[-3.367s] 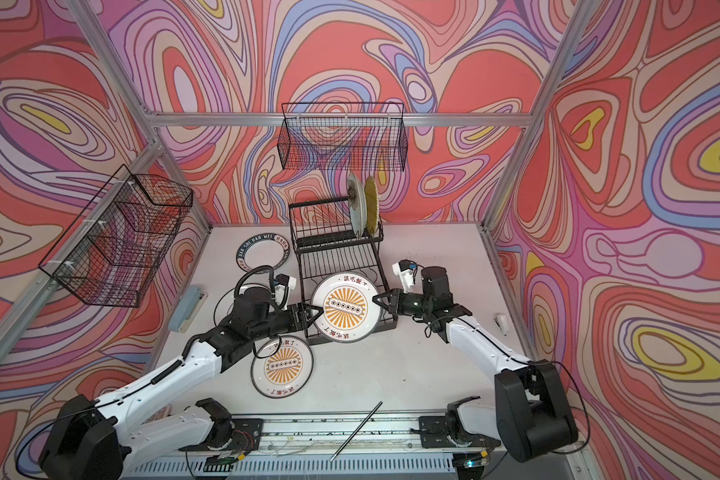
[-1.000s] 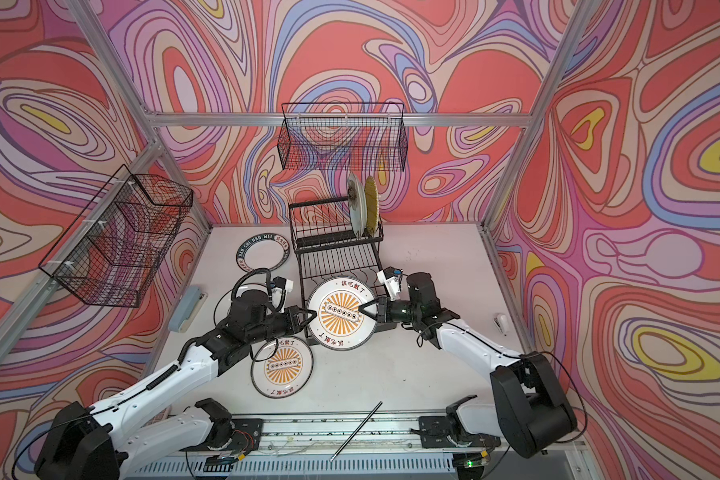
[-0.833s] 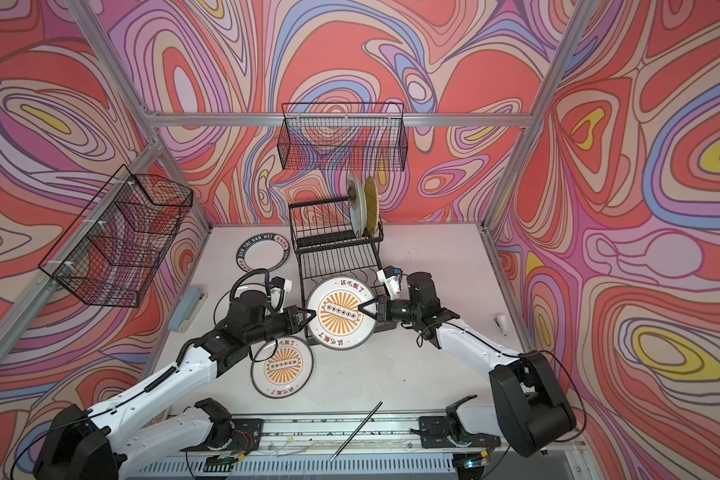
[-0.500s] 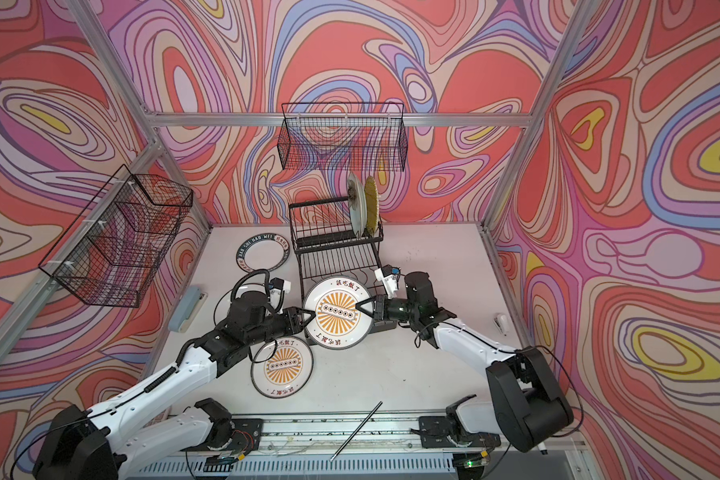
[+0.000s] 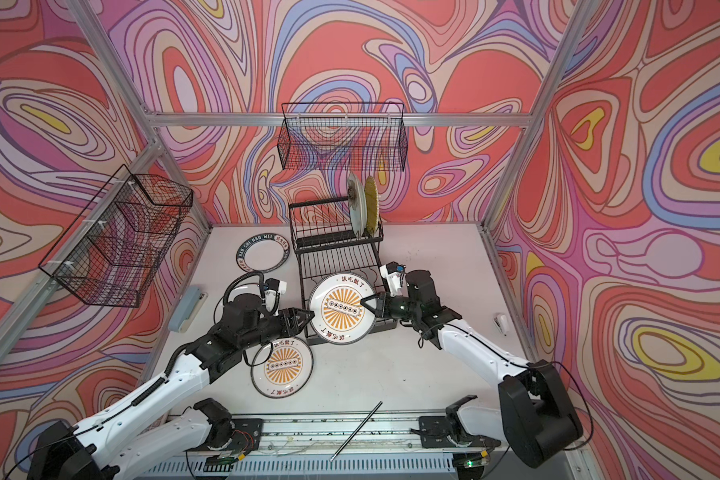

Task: Load the plates into the dish rack

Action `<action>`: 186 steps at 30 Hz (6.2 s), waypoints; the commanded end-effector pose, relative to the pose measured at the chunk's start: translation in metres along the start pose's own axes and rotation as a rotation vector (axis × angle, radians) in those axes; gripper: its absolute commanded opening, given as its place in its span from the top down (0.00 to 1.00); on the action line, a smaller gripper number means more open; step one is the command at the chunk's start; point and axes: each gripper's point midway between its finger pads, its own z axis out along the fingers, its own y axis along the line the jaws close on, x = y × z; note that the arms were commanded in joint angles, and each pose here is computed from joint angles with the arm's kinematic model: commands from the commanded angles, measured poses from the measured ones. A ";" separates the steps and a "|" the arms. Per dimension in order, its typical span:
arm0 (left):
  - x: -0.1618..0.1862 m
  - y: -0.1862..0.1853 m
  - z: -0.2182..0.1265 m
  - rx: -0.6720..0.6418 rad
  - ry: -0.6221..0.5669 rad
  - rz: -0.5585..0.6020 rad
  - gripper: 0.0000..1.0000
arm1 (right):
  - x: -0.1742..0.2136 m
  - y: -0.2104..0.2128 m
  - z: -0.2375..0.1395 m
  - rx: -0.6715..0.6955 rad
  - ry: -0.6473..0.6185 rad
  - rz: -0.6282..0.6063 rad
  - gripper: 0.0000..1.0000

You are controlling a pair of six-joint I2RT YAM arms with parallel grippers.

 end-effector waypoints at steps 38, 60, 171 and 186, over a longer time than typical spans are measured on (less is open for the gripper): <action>-0.001 -0.011 -0.005 0.032 0.007 0.008 0.51 | -0.143 0.129 -0.109 0.096 -0.438 -0.359 1.00; 0.000 -0.013 -0.008 0.035 0.011 -0.012 0.51 | -0.185 0.160 -0.114 0.260 -0.589 -0.432 1.00; 0.005 0.004 -0.027 -0.063 -0.006 0.046 0.51 | -0.269 0.135 0.011 1.019 -0.732 -0.711 1.00; 0.005 0.004 -0.029 -0.063 -0.009 0.048 0.51 | -0.267 0.127 0.012 1.053 -0.728 -0.689 1.00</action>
